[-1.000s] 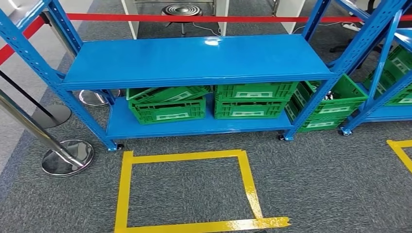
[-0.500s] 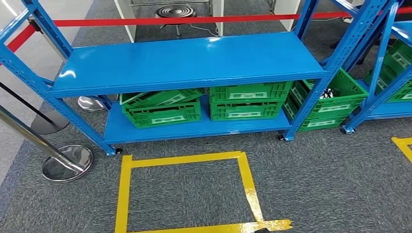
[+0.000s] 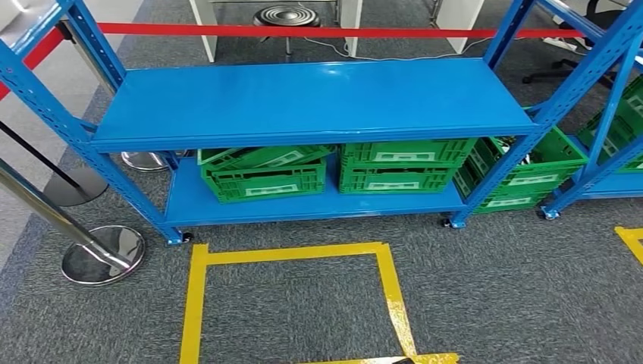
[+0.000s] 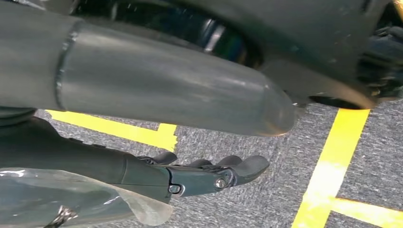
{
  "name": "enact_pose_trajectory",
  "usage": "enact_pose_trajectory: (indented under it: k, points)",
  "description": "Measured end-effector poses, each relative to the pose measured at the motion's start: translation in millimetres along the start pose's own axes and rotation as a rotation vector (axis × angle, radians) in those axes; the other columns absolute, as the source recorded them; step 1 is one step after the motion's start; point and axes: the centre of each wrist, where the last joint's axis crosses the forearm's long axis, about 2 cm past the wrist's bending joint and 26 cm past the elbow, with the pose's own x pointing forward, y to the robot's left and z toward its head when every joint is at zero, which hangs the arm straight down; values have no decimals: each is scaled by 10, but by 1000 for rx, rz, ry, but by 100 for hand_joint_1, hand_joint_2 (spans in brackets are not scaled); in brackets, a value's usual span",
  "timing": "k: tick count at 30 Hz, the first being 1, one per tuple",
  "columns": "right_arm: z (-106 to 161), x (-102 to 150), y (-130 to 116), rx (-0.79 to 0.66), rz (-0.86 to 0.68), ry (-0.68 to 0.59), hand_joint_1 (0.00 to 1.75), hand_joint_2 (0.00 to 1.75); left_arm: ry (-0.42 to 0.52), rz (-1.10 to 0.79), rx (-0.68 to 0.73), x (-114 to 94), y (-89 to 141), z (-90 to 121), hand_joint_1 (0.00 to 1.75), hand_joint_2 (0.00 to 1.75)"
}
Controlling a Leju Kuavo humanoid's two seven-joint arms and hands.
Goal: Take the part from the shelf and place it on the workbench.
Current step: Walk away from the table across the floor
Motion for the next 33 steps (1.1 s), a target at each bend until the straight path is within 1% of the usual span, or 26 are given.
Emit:
enact_pose_trajectory:
  k: [11,27,33]
  points:
    - [-4,0,-14,3,0,1,0,0,-3,4,1,24,-13,-4,0,0]
    - [-11,23,-20,7,-1,-4,0,0,3,1,-1,0,7,-3,0,0]
    - [-2,-12,-19,10,0,5,0,0,5,0,-2,-12,7,2,0,0]
